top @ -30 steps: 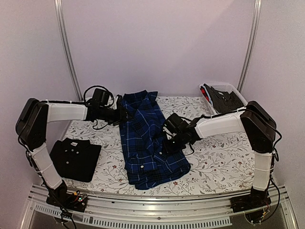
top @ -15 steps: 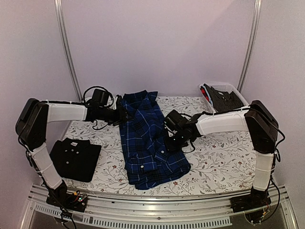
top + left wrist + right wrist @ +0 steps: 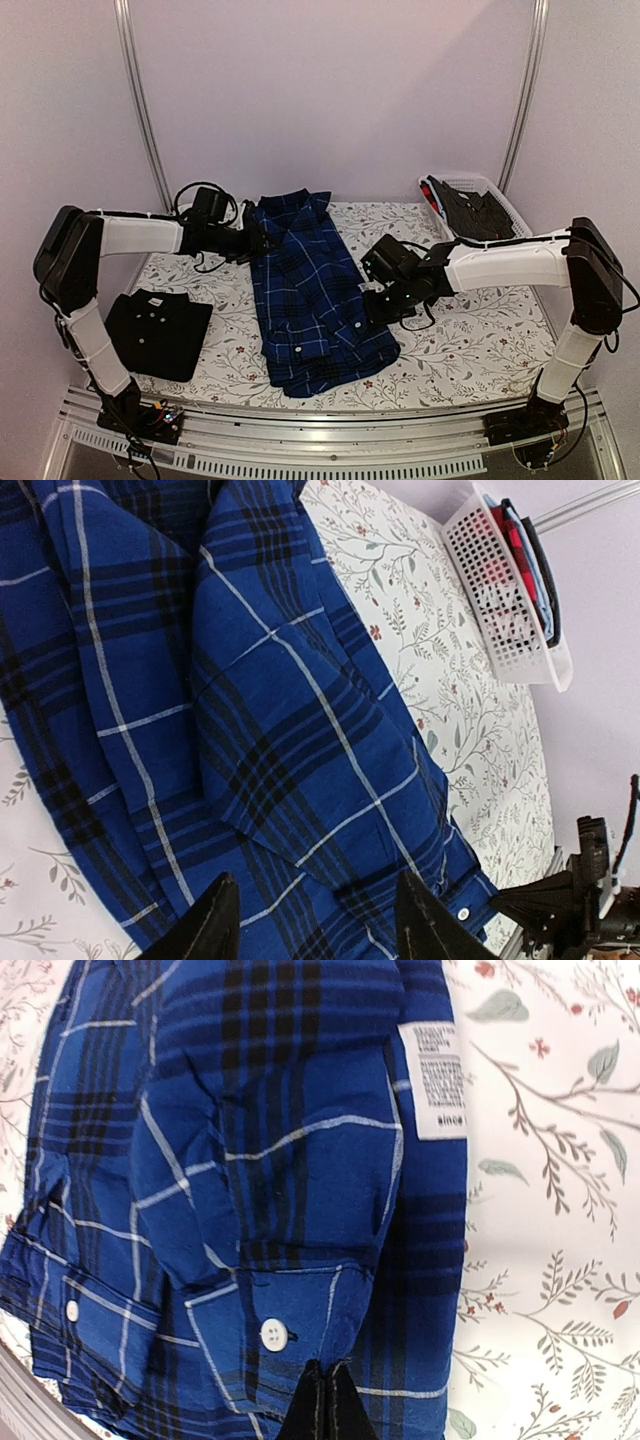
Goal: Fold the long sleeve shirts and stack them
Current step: Adjust the sleeve of the rectangle-folded shirt.
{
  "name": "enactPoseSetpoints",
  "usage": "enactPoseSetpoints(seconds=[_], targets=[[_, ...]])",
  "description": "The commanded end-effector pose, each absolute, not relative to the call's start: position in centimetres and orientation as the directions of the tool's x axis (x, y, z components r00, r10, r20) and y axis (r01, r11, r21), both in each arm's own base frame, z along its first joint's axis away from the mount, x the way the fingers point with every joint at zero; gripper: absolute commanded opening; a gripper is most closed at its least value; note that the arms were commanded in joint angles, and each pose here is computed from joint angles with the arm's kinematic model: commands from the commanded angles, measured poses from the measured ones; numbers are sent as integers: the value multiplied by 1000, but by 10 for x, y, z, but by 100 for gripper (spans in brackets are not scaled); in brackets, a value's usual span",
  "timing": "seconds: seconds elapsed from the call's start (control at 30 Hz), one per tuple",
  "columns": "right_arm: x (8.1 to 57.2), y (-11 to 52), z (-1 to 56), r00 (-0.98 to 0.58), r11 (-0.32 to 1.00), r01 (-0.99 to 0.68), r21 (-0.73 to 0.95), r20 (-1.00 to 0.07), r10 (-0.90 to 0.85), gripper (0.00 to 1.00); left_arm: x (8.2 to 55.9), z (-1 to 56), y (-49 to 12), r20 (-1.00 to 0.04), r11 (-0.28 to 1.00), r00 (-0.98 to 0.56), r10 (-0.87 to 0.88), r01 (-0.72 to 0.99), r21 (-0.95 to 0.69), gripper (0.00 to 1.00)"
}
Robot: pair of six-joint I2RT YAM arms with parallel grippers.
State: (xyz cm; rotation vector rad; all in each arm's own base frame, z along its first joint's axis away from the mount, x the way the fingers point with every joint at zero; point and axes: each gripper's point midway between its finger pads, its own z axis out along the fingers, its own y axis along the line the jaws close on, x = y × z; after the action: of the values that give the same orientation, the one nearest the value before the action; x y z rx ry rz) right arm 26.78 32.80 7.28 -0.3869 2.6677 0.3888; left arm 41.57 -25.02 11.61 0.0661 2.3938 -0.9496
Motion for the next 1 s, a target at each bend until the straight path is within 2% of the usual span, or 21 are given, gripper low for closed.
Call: enactPoseSetpoints(seconds=[0.0, 0.33, 0.67, 0.77, 0.9, 0.97], targets=[[254, 325, 62, -900, 929, -283, 237, -399, -173, 0, 421, 108, -247, -507, 747, -846, -166, 227, -624, 52], [239, 314, 59, -907, 936, -269, 226, -386, -168, 1, 424, 107, -248, -502, 751, -849, -167, 221, -622, 50], [229, 303, 65, -908, 941, -248, 229, -392, -144, 3, 431, 104, -251, -490, 749, -855, -170, 211, -628, 42], [227, 304, 58, -913, 941, -256, 222, -374, -160, 16, 432, 104, -253, -486, 745, -858, -168, 211, -632, 40], [236, 305, 70, -895, 941, -260, 217, -419, -151, 47, 430, 108, -260, -488, 728, -859, -155, 234, -644, 33], [246, 303, 82, -881, 939, -261, 226, -453, -136, 57, 430, 114, -269, -506, 721, -852, -137, 264, -640, 30]])
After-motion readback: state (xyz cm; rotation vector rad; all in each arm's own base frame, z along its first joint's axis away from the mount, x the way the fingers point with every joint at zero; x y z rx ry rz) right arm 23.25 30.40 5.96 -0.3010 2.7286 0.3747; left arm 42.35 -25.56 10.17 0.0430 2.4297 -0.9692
